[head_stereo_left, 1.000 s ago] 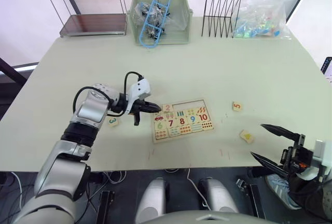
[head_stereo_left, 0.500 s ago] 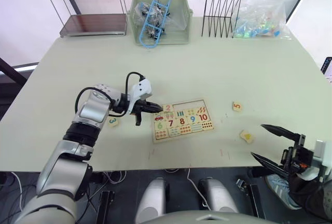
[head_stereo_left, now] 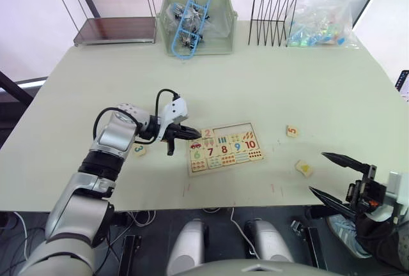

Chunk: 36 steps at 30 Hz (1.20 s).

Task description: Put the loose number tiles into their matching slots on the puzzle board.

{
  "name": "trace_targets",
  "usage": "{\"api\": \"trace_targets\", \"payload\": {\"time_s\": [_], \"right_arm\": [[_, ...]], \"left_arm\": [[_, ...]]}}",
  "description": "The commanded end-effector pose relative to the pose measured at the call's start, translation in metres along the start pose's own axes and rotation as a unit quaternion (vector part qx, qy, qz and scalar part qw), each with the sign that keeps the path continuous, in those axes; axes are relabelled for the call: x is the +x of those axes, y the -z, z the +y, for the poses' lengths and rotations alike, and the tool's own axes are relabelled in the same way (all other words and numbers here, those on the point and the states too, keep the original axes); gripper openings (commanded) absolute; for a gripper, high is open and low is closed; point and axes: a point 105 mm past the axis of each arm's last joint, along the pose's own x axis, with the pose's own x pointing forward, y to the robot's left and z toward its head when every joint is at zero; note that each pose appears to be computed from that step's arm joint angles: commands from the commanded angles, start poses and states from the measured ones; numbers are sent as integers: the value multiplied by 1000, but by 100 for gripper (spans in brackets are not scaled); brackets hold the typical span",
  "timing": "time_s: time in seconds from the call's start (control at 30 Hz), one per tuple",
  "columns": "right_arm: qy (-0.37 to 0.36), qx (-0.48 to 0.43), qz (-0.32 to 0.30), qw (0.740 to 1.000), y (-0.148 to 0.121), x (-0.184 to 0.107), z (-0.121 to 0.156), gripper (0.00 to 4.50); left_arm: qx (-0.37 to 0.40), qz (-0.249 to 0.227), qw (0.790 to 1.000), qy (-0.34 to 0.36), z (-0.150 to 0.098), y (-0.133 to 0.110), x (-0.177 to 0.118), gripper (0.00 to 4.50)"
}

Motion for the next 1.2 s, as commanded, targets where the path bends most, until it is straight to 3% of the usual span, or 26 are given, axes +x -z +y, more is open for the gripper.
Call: {"api": "trace_targets", "payload": {"time_s": [0.03,0.6,1.0,1.2], "right_arm": [[1,-21,-6,1000,-10,-1,-2,450],[4,-22,-7,1000,-10,0,-3,450],[6,-20,-7,1000,-10,-2,-4,450],[26,-17,-11,999,-13,-4,-12,450]], "left_arm": [[9,5,1000,2,0,-2,1,6],[9,0,1000,-5,4,-4,-3,6],[-44,-131,990,-24,12,-43,-35,6],[-36,-162,983,-77,13,-47,-52,6]]}}
